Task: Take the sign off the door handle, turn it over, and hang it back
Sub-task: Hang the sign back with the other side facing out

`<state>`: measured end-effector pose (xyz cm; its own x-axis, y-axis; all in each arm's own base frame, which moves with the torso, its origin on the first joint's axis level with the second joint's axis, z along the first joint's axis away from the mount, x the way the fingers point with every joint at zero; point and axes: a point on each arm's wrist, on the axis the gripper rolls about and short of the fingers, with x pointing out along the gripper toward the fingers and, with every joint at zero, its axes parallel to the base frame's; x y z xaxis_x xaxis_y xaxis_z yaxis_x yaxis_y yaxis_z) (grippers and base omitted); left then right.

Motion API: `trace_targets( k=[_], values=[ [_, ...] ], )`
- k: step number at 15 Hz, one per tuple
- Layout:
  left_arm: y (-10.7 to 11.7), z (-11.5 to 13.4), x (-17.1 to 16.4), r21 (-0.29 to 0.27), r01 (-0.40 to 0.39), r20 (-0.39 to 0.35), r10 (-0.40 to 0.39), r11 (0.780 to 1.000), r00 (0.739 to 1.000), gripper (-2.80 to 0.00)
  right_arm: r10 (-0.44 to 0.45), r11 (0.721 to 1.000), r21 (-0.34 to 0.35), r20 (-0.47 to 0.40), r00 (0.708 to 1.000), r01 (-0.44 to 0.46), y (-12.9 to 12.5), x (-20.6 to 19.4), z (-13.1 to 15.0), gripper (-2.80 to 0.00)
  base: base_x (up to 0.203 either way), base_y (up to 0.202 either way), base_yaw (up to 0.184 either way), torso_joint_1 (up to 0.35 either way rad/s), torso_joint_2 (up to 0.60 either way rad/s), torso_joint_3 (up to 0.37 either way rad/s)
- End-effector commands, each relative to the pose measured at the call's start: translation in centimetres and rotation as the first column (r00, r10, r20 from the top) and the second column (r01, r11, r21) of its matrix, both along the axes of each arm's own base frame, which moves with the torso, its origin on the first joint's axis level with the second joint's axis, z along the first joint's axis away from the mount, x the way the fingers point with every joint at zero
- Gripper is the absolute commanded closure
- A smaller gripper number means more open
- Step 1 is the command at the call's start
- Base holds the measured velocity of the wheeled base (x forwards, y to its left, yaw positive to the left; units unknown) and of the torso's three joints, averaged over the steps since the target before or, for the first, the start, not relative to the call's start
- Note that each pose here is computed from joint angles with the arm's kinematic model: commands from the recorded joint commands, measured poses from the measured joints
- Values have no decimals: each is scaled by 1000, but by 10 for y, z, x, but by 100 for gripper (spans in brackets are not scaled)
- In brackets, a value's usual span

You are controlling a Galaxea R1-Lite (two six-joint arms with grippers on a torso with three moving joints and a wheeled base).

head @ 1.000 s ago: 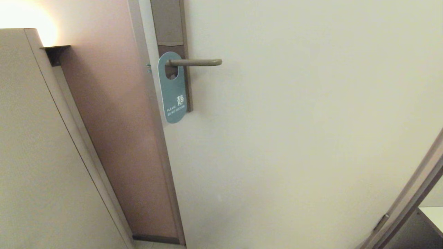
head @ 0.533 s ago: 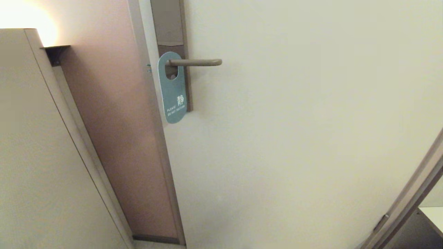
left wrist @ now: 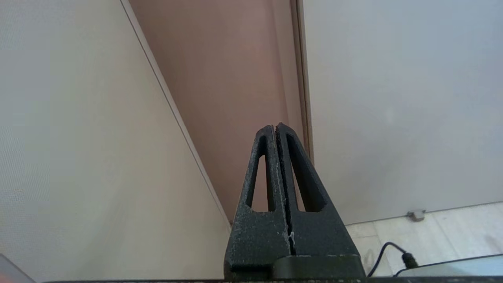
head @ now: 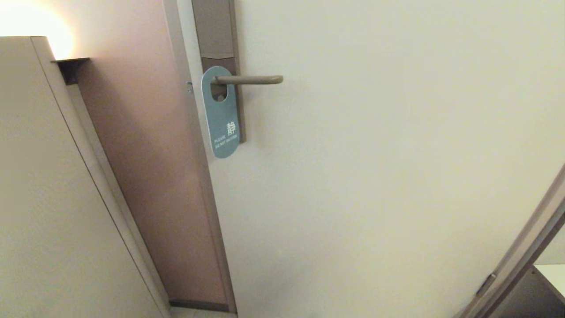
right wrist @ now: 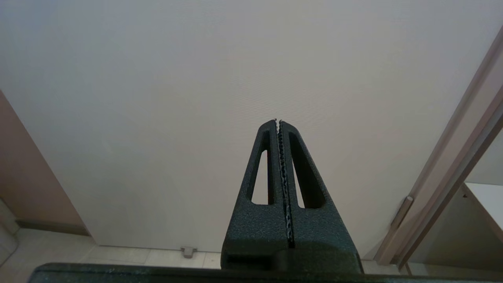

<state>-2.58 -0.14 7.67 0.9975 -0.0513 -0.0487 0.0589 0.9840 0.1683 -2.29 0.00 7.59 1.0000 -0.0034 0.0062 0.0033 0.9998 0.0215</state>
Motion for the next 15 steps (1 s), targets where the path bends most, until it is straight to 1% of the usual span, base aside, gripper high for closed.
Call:
trace_targets(
  k=[1, 2, 3, 4, 5, 8, 10, 12, 15],
  values=[
    [0, 4, -1, 1, 11, 15, -11, 1000, 1000, 0, -1, 1000, 0, -2, 1000, 1, 0, 0, 0, 0, 0, 0, 0, 0, 0, 0],
    [-1, 12, -4, -3, 38, 39, -38, 999, 999, 0, -1, 1000, 0, -2, 1000, 1, 0, 0, 0, 0, 0, 0, 0, 0, 0, 0],
    [-2, 22, -6, -3, 84, 63, -83, 996, 995, 0, 0, 1000, 0, -2, 1000, 0, 0, 0, 0, 0, 0, 0, 0, 0, 0, 0],
    [-3, 29, -5, -6, 121, 54, -120, 993, 991, 0, 0, 1000, 0, -2, 1000, 0, 0, 0, 0, 0, 0, 0, 0, 0, 0, 0],
    [-3, 38, -2, -15, 142, 35, -142, 990, 989, 0, 0, 1000, 0, -2, 1000, 0, 0, 0, 0, 0, 0, 0, 0, 0, 0, 0],
    [-3, 73, 17, -81, 178, -35, -182, 981, 983, 0, 0, 1000, 0, -2, 1000, 0, 0, 0, 0, 0, 0, 0, 0, 0, 0, 0],
    [-4, 100, 41, -116, 214, -65, -222, 970, 973, 0, 0, 1000, 0, -2, 1000, 0, 0, 0, 0, 0, 0, 0, 0, 0, 0, 0],
    [-9, 121, 68, -130, 269, -72, -279, 954, 957, 0, 0, 1000, 0, -2, 1000, 0, 0, 0, 0, 0, 0, 0, 0, 0, 0, 0],
    [-24, 136, 108, -143, 379, -79, -392, 914, 917, 0, 0, 1000, 0, -2, 1000, 0, 0, 0, 0, 0, 0, 0, 0, 0, 0, 0]
  ],
)
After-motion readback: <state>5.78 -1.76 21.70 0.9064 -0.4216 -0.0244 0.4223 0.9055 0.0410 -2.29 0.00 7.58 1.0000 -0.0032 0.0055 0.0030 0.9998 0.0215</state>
